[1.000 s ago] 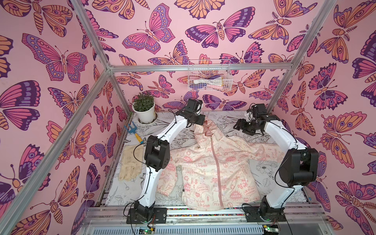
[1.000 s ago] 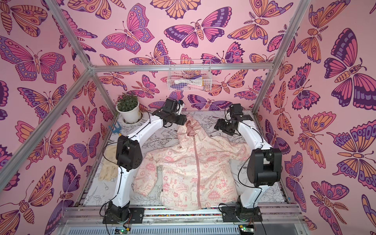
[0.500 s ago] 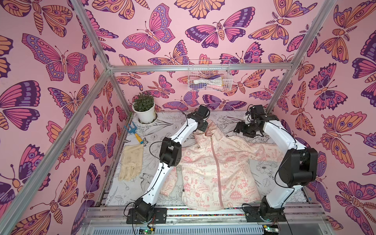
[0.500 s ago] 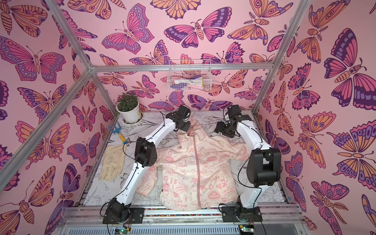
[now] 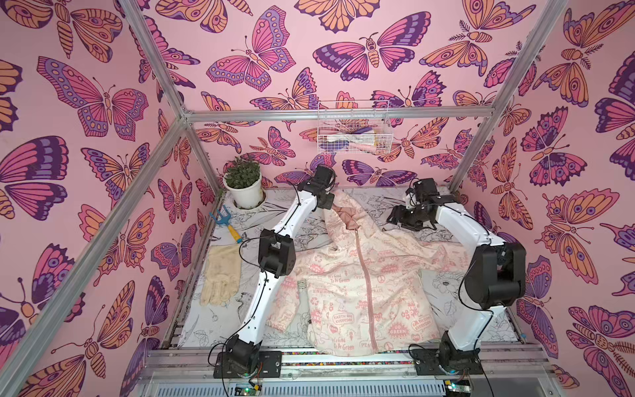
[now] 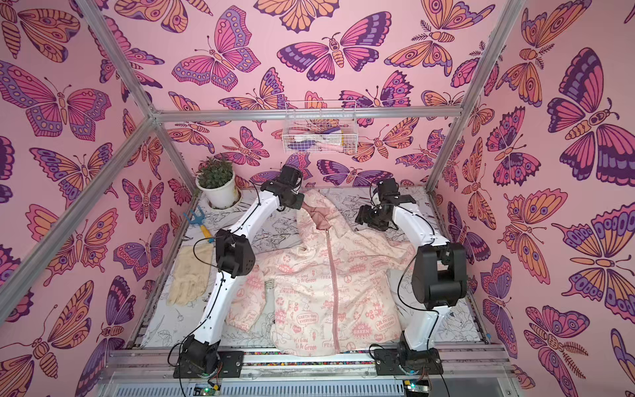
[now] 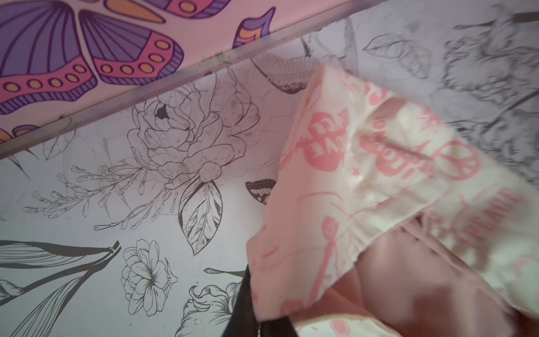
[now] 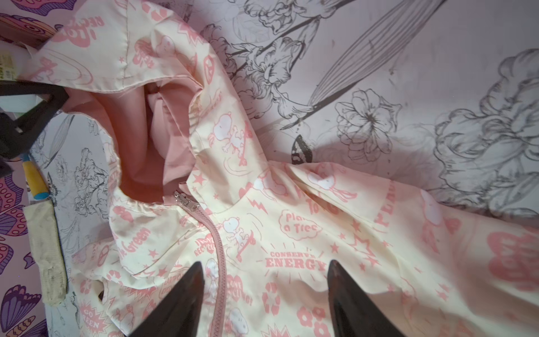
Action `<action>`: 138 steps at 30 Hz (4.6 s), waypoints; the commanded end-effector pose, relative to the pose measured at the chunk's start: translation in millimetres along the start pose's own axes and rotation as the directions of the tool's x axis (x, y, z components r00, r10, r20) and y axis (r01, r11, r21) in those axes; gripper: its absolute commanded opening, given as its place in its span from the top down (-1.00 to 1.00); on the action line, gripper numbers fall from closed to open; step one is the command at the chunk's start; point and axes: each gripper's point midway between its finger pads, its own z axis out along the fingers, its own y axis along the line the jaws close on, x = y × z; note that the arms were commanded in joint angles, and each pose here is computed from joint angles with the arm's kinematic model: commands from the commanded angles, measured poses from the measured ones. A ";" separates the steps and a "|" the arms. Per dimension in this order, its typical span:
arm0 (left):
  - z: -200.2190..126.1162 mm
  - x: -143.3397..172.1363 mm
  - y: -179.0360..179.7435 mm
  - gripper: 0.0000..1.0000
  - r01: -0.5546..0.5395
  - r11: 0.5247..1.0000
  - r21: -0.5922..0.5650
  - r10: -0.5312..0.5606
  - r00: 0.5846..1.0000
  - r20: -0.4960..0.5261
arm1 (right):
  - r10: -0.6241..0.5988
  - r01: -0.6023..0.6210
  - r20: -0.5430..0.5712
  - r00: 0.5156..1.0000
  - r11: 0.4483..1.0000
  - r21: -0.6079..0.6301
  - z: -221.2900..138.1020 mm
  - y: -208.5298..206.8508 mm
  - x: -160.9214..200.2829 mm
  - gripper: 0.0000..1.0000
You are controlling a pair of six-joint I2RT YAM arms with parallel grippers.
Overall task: Unzip the jacket
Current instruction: Flatten out the jacket at the center of the board.
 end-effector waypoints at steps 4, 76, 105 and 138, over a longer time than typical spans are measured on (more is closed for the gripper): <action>-76.0 -48.7 -25.8 1.00 -0.051 0.992 0.117 0.033 0.988 0.153 | -0.232 0.238 0.086 0.969 0.968 -0.078 14.3 55.0 -32.5 -0.45; -146.1 -26.0 -36.9 1.00 -0.033 0.975 0.219 0.006 0.992 0.123 | -0.487 0.477 0.412 0.770 0.869 0.134 58.7 181.6 -68.0 -0.54; -144.1 30.8 -9.9 -1.00 0.269 0.949 0.162 -0.281 0.958 0.059 | -0.672 0.568 0.290 0.681 0.735 0.370 -10.4 167.3 -95.7 1.00; -69.1 16.3 -34.8 0.67 0.335 0.942 0.016 -0.330 0.917 0.226 | -0.651 0.568 0.221 0.726 0.750 0.339 -44.5 152.3 -102.8 1.00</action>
